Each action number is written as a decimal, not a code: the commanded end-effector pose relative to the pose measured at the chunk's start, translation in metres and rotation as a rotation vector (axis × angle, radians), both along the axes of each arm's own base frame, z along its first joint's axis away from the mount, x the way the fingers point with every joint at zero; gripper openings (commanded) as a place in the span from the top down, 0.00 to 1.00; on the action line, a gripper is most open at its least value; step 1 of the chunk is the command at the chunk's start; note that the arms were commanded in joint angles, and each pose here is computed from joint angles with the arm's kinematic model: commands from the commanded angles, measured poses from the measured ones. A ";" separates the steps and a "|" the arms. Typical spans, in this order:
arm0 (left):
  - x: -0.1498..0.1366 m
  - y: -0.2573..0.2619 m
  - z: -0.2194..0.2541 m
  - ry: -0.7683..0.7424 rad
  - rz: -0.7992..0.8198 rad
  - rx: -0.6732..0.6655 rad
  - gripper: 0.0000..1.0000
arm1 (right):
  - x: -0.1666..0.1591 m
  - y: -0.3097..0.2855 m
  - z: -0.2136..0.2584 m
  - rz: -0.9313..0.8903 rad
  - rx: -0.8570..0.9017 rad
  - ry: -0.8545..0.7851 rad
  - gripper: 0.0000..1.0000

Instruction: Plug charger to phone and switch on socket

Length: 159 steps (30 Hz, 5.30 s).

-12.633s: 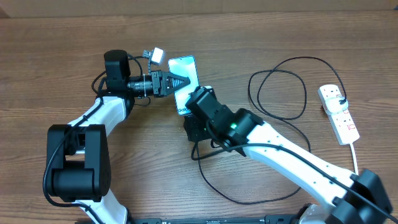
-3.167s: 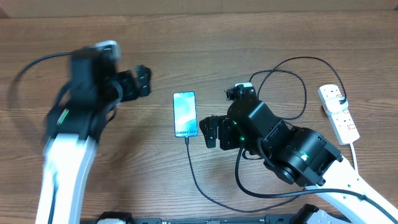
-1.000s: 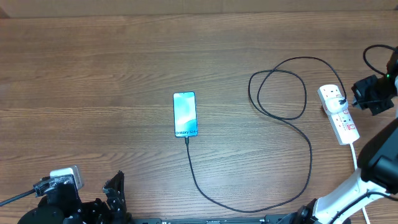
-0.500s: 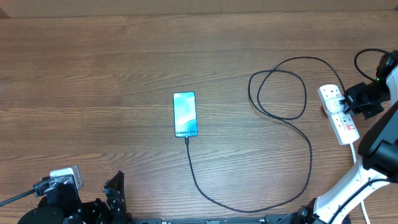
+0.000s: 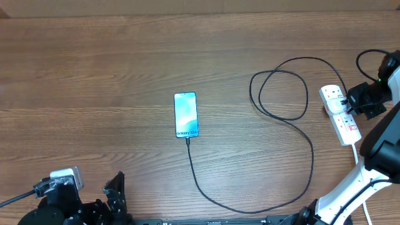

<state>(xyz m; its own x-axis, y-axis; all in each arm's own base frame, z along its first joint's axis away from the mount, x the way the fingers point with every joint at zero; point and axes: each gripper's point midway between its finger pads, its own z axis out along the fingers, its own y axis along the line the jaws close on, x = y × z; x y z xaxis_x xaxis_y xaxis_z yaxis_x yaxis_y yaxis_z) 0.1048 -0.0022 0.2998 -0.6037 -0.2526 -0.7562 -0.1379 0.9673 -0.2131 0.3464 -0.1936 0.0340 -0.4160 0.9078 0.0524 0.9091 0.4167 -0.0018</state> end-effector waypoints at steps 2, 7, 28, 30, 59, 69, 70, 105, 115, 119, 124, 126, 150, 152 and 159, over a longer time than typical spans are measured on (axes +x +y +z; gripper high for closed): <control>0.000 0.001 0.000 -0.003 -0.002 0.009 0.00 | 0.004 0.016 -0.017 0.040 0.023 0.008 0.96; 0.000 0.001 0.000 -0.003 -0.002 0.009 0.00 | 0.006 0.025 -0.020 0.062 0.024 0.011 0.96; 0.000 0.001 0.000 -0.003 -0.002 0.009 0.00 | -0.004 0.038 -0.024 0.063 0.069 0.030 0.96; 0.000 0.001 0.000 -0.002 -0.002 0.009 0.00 | -0.006 0.033 -0.010 0.060 0.034 0.029 0.96; 0.000 0.001 0.000 -0.003 -0.002 0.009 0.00 | -0.101 0.151 0.298 0.387 -0.106 -0.780 0.96; 0.000 0.001 0.000 -0.003 -0.002 0.009 0.00 | -0.153 0.175 0.329 0.405 -0.188 -0.909 0.00; 0.000 0.001 0.000 -0.003 -0.002 0.009 0.00 | -0.154 0.175 0.330 0.405 -0.190 -0.912 0.00; 0.000 0.001 0.000 -0.003 -0.002 0.009 0.00 | -0.123 0.212 0.249 0.678 -0.257 -1.197 0.00; 0.000 0.001 0.000 -0.003 -0.002 0.009 0.01 | -0.126 0.232 0.234 0.764 -0.414 -1.599 0.00; 0.000 0.001 0.000 -0.003 -0.002 0.009 0.01 | -0.131 0.234 0.235 0.762 -0.472 -1.712 0.00; 0.000 0.001 0.000 -0.002 -0.002 0.009 0.00 | -0.128 0.227 0.235 0.717 -0.531 -1.763 0.00; 0.000 0.001 0.000 -0.003 -0.002 0.009 0.00 | -0.125 0.220 0.233 0.669 -0.543 -1.764 0.00; 0.000 0.001 0.000 -0.002 -0.002 0.009 0.00 | -0.107 0.198 0.197 0.549 -0.650 -1.770 0.00; 0.000 0.001 0.000 -0.003 -0.002 0.009 0.00 | -0.106 0.196 0.193 0.539 -0.652 -1.749 0.00; 0.000 0.001 0.000 -0.003 -0.002 0.009 0.01 | -0.100 0.190 0.155 0.540 -0.607 -1.592 0.00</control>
